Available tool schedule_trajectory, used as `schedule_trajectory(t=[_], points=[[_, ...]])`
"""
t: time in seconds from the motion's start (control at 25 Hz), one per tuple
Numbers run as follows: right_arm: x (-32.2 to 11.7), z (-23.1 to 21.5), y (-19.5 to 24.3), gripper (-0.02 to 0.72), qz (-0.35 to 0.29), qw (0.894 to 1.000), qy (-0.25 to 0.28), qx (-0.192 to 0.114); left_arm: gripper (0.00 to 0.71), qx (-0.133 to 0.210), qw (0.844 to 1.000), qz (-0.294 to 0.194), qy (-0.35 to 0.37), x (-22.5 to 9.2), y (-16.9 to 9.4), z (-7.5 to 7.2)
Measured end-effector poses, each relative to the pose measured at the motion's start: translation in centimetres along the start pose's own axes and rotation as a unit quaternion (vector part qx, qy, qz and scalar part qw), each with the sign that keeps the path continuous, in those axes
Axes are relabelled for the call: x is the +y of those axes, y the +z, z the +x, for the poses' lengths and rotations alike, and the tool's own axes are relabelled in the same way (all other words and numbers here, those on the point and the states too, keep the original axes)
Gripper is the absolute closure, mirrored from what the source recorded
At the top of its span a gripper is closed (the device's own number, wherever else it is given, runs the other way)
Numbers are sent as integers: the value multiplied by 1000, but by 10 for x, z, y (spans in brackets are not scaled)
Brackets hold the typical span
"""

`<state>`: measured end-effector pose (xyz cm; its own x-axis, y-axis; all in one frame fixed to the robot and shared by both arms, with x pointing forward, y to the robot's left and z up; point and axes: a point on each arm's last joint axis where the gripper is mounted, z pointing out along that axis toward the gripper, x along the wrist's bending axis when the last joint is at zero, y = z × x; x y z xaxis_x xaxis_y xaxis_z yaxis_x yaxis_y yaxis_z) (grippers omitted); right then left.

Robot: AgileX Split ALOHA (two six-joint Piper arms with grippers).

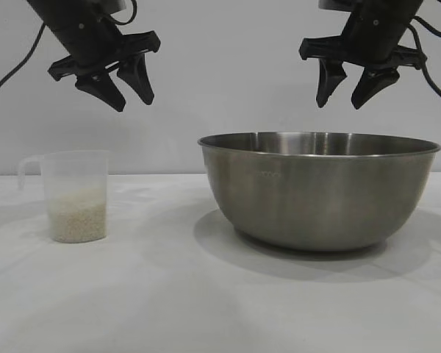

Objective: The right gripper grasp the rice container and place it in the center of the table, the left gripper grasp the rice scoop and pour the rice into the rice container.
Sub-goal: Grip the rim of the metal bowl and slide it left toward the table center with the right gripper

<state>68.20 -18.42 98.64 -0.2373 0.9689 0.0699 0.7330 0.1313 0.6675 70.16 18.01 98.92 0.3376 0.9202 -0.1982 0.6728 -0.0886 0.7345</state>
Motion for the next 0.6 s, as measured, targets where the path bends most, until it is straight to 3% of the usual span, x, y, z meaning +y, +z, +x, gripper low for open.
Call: schedule_trajectory(t=[0.36, 0.6], points=[[-1, 0, 0, 332, 5, 1000, 0, 0, 380, 0, 1000, 0, 2, 0, 0, 0], [-8, 2, -13, 332, 66, 998, -4, 4, 380, 0, 1000, 0, 2, 0, 0, 0]])
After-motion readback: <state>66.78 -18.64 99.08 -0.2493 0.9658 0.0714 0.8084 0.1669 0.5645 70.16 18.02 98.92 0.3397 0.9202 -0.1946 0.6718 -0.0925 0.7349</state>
